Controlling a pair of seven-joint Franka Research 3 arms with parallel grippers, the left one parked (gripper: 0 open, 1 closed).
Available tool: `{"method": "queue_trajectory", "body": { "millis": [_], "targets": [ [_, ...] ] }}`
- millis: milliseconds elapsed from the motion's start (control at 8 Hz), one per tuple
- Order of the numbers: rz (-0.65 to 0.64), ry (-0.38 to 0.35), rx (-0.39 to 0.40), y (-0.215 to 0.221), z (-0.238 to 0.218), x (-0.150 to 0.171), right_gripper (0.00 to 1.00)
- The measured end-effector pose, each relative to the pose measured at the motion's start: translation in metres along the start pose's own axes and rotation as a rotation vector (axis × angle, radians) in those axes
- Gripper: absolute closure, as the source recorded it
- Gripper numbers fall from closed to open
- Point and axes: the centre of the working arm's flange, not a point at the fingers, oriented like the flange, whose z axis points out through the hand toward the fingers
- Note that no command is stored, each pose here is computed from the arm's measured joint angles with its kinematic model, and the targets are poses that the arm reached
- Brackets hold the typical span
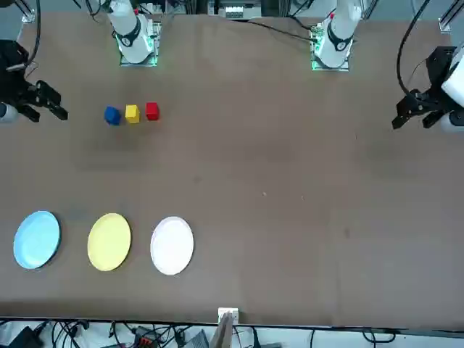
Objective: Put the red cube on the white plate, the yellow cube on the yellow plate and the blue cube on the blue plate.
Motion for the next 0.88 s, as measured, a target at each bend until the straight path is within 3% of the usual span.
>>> {"method": "queue_trajectory", "body": {
  "millis": [625,875],
  "targets": [
    [0.002,-0.009,0.001,0.0016,0.0007,-0.0010,0.00],
    [0.004,-0.070,0.005,0.0023,0.0079,-0.0061,0.00]
  ]
}}
